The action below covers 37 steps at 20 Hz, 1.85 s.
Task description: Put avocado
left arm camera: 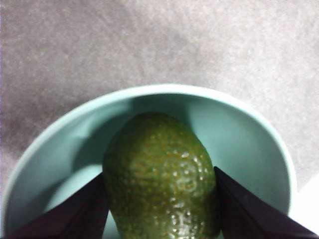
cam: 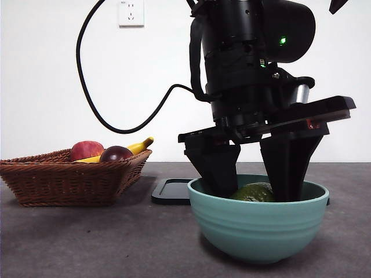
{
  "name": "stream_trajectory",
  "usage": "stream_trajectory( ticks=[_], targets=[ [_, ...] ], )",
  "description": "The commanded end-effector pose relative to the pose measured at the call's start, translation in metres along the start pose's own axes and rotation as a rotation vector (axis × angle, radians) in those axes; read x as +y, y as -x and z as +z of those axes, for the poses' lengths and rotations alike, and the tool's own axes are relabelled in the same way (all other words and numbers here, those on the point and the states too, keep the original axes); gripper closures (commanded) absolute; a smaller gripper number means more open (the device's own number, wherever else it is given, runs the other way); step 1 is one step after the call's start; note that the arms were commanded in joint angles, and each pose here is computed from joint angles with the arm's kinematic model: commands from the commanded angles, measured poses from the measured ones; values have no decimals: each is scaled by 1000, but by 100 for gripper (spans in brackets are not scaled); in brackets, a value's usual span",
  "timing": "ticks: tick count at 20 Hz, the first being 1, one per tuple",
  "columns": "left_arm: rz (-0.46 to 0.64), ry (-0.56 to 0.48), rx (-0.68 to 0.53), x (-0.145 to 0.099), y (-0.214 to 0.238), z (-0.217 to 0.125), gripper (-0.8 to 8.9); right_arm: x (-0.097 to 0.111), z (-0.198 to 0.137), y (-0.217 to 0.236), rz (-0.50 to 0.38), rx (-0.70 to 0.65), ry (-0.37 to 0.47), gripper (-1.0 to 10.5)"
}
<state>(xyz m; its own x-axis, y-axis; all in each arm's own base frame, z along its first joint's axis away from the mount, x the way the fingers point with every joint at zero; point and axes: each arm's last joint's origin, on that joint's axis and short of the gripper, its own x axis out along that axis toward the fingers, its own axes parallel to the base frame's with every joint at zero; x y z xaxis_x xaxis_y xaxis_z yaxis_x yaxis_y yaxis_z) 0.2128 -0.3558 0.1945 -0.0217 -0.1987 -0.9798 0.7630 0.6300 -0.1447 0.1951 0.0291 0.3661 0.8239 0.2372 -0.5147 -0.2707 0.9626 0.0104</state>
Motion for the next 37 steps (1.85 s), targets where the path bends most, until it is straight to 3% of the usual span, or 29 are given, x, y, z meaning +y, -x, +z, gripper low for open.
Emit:
stream_trajectory(
  ticks=[1,4,10,14,19,23,28,31,33,35,37],
  targets=[
    [2,-29,3,-3,-5,4,483,0,5,2,0,-23,-2,300],
    [1,-45,-4,-4,-3,5,368,0,5,2,0,-23,-2,300],
    [-2,-67,-30,-9,24,14,372,0,5,2,0,-23,-3,300],
    [-4,-115,-57,-14,68,14,372,0,5,2,0,-23,-3,300],
    [53,-125,-211,-7,148,-17,375,0,6,2,0,-30,-1,300],
    [153,-94,-394,10,214,-61,377,0,6,2,0,-30,-1,300],
    [280,27,-675,51,264,-153,377,0,6,2,-1,-31,-2,300],
    [370,105,-837,64,267,-217,376,0,6,2,-1,-31,-1,300],
    [405,100,-949,62,256,-259,376,0,6,2,-1,-35,-1,300],
    [383,101,-1076,56,240,-296,377,0,7,2,-1,-38,0,300],
    [359,133,-1120,53,222,-327,378,0,7,2,-1,-37,0,300]
  ],
)
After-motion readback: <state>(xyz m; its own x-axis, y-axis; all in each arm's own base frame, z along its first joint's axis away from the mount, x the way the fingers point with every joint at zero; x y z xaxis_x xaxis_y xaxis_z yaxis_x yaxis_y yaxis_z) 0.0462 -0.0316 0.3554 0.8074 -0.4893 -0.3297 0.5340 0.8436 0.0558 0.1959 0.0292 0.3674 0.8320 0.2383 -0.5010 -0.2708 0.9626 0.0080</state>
